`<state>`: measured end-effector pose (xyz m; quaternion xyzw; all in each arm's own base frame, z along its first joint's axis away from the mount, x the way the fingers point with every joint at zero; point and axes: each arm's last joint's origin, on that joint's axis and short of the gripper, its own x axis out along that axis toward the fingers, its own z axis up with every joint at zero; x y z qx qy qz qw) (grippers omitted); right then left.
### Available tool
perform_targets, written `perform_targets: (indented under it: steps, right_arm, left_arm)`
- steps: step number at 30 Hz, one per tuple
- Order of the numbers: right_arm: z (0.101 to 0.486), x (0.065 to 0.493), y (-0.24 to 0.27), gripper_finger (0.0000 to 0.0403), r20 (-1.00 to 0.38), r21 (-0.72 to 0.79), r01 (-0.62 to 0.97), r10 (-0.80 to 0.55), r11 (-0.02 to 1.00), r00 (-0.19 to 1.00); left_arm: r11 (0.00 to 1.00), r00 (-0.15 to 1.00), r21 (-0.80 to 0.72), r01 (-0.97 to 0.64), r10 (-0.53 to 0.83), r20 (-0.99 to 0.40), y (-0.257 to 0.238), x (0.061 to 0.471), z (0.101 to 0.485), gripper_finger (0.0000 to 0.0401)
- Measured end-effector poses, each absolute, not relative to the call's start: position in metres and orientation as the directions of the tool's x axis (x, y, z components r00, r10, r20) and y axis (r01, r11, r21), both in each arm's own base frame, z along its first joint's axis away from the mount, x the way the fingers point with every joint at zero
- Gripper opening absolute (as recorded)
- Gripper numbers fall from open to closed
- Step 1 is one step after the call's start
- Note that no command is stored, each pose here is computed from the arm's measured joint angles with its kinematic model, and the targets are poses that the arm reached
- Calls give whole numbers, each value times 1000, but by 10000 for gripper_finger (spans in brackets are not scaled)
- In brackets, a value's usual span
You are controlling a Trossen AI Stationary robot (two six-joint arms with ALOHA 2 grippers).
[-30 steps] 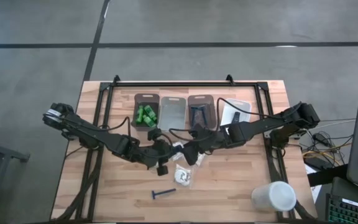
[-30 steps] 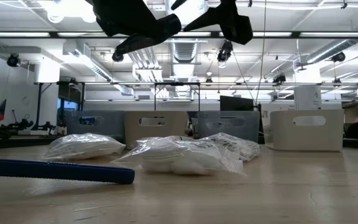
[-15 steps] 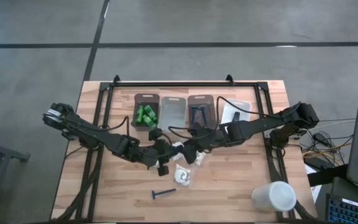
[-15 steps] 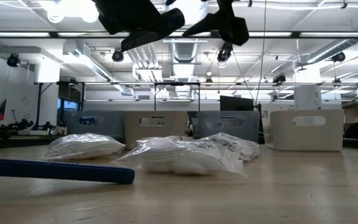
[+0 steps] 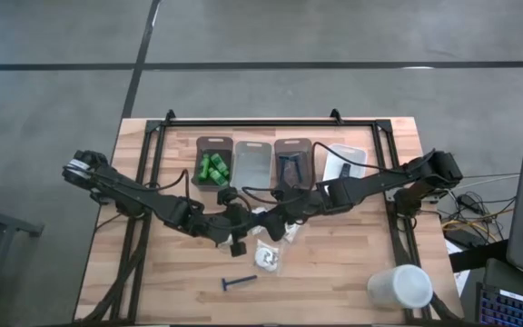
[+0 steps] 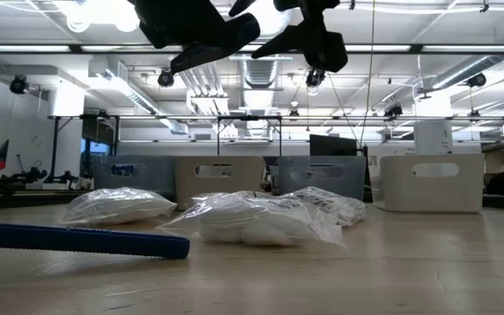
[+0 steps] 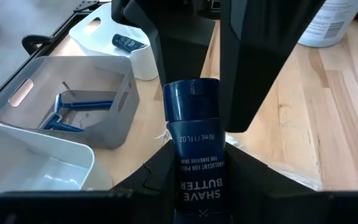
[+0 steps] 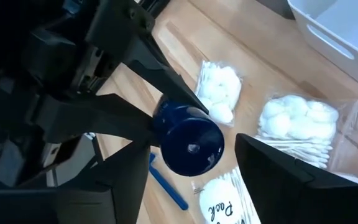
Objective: Pick & Place Travel size toiletries
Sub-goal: Put the blue shave cream into the white bin
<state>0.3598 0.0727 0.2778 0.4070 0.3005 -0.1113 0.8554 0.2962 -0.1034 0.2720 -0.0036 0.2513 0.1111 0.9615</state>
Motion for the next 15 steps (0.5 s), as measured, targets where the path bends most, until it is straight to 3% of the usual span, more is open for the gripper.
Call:
perform_targets:
  steps: [6,15]
  right_arm:
    - [278,360,72,215,-603,634,438,53,637,796]
    - [281,362,71,231,-574,655,416,58,631,817]
  left_arm:
    - [976,849,53,-213,212,-485,-103,296,272,112]
    - [977,848,52,-208,207,-487,-103,296,271,112]
